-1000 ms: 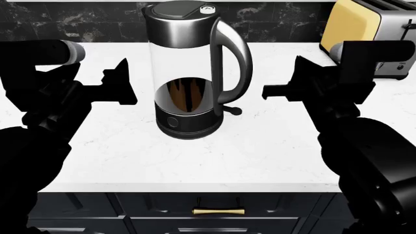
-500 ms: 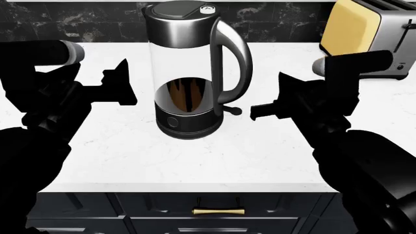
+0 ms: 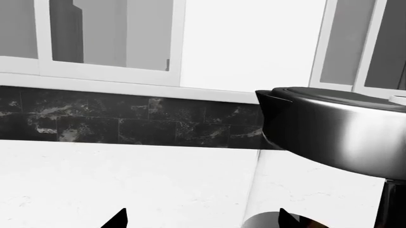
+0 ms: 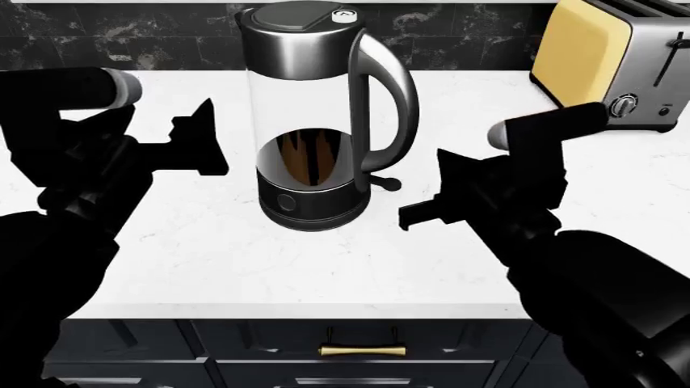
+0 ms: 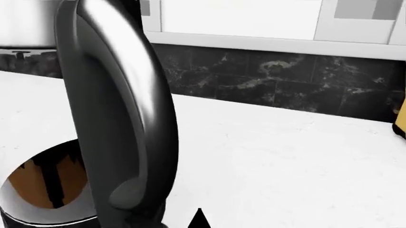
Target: Press down the lever to turn on the electric kettle.
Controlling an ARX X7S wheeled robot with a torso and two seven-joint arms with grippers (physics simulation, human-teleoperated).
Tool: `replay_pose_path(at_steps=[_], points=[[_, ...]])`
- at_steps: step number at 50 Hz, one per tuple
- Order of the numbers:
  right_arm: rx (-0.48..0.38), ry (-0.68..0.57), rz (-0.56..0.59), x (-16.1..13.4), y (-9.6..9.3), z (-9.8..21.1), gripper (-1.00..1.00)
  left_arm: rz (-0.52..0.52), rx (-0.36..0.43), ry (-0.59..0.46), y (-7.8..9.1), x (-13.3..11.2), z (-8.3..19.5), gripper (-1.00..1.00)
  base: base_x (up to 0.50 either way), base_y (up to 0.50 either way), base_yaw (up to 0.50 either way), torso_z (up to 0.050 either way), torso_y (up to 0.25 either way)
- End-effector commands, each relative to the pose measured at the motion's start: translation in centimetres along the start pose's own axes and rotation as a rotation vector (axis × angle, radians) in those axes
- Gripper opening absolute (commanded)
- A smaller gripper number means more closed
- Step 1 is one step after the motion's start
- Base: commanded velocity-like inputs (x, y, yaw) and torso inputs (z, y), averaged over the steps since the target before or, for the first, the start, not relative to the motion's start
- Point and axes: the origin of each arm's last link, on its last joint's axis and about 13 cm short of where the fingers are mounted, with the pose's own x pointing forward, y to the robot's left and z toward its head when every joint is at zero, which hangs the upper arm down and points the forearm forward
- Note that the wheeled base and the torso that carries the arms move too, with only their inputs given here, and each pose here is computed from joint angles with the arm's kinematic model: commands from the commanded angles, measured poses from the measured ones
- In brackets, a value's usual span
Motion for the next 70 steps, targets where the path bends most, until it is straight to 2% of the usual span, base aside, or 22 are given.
replay_pose_path(at_steps=[1,44,70], points=[[-0.007,0.037,0.046,0.0,0.34,-0.36,-1.0,-0.001,-0.001,0.001,-0.03,0.12,-0.03,1.0,0.0,0.0,0.0,0.0,0.0],[-0.007,0.101,0.071,0.66,0.7,-0.7,-1.0,-0.001,-0.009,0.004,0.0,-0.06,-0.07,1.0,0.0,0.0,0.0,0.0,0.0],[0.005,0.092,0.074,0.78,0.62,-0.28,-1.0,-0.001,-0.009,0.005,-0.02,0.01,-0.13,1.0,0.0,0.0,0.0,0.0,0.0]])
